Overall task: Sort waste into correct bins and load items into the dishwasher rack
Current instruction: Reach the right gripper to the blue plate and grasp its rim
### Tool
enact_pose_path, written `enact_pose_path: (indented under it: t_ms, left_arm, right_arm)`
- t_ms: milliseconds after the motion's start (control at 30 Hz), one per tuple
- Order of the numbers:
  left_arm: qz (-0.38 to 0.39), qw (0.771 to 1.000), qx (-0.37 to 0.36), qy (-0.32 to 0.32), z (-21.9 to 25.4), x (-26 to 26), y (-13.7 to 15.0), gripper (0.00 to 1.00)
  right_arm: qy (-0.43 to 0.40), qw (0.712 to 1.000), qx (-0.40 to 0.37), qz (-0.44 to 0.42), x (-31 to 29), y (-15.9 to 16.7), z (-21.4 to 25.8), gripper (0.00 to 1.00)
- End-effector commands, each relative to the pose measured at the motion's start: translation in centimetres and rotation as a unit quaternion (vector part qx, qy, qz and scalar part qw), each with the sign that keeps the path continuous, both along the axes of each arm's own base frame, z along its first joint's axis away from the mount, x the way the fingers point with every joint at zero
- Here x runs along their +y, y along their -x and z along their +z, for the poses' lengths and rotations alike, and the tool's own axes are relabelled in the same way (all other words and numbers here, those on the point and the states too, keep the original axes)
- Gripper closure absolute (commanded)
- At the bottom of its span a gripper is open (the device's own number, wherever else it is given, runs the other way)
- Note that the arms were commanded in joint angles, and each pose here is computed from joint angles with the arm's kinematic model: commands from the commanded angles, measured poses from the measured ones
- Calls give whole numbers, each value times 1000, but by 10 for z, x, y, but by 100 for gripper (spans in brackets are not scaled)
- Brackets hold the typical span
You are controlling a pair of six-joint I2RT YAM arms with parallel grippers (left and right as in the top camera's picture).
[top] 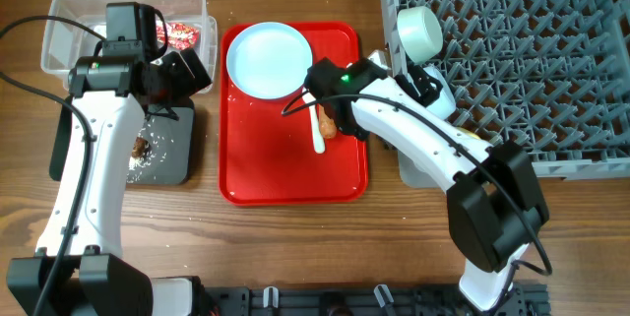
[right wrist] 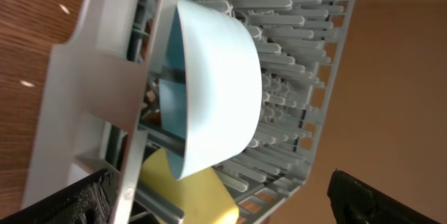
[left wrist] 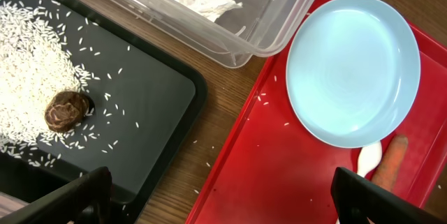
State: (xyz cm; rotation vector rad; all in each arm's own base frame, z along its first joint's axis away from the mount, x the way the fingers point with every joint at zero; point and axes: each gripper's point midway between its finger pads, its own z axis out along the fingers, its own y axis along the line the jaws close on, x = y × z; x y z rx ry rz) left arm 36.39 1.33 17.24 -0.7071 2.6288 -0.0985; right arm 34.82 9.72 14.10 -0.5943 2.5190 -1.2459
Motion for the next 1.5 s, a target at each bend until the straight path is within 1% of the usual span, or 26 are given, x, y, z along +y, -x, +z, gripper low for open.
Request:
enact_pose_path:
  t_ms: [0, 67, 167, 267, 333, 367, 400, 467, 500, 533, 600, 667, 733, 800, 900, 967, 1067, 1200, 1300, 1467]
  left_arm:
    - [8, 1000, -1, -2, 0, 4, 0, 0]
    - [8, 1000, -1, -2, 0, 4, 0, 0]
    - [8, 1000, -1, -2, 0, 4, 0, 0]
    - [8, 1000, -1, -2, 0, 4, 0, 0]
    - [8, 1000, -1, -2, 0, 4, 0, 0]
    - [8, 1000, -1, -2, 0, 4, 0, 0]
    - [8, 1000, -1, -2, 0, 4, 0, 0]
    - [8, 1000, -1, -2, 0, 4, 0, 0]
    - [8, 1000, -1, -2, 0, 4, 0, 0]
    - [8, 1000, -1, -2, 0, 4, 0, 0]
    - [8, 1000, -1, -2, 0, 4, 0, 0]
    - [8, 1000, -1, -2, 0, 4, 0, 0]
    - [8, 1000, -1, -2, 0, 4, 0, 0]
    - [8, 1000, -1, -2, 0, 4, 0, 0]
    - [8, 1000, -1, -2, 0, 4, 0, 0]
    - [8, 1000, -1, -2, 0, 4, 0, 0]
    - [8, 1000, -1, -2, 0, 4, 0, 0]
    - [8, 1000, -1, -2, 0, 4, 0, 0]
    - [8, 1000, -1, -2, 0, 4, 0, 0]
    - [8, 1000, -1, -2, 0, 4, 0, 0]
  right_arm:
    - [-69, 997, -16, -7, 22, -12, 13, 0]
    - [-137, 990, -23, -7, 43, -19, 27, 0]
    - [-245, 969, -27, -1, 78, -26, 49, 0]
    - [-358, 933, -41, 23, 122, -41, 61, 0]
    - [-401, 914, -33, 52, 144, -47, 62, 0]
    - [-430, 899, -30, 73, 159, -51, 64, 0]
    - [-453, 887, -43, 76, 169, -57, 69, 2]
    - [-480, 871, -74, 72, 178, -68, 78, 4]
    - [-493, 862, -91, 75, 184, -75, 84, 7]
    - [-499, 857, -99, 77, 186, -78, 87, 8]
    - [-506, 853, -107, 70, 186, -81, 89, 11]
    - [-518, 845, -107, 73, 190, -84, 89, 18]
    - [-533, 835, -110, 75, 198, -95, 84, 20]
    - [-551, 824, -105, 78, 206, -107, 73, 20]
    - [-578, 808, -101, 46, 209, -138, 33, 20]
    - [-588, 802, -97, 29, 206, -152, 11, 21]
    - [-592, 802, -84, 14, 202, -167, -26, 30]
    - [-578, 814, -54, -13, 202, -168, -86, 40]
    - [-590, 806, -26, -24, 209, -163, -110, 48]
    - [-586, 808, -14, -60, 206, -157, -136, 62]
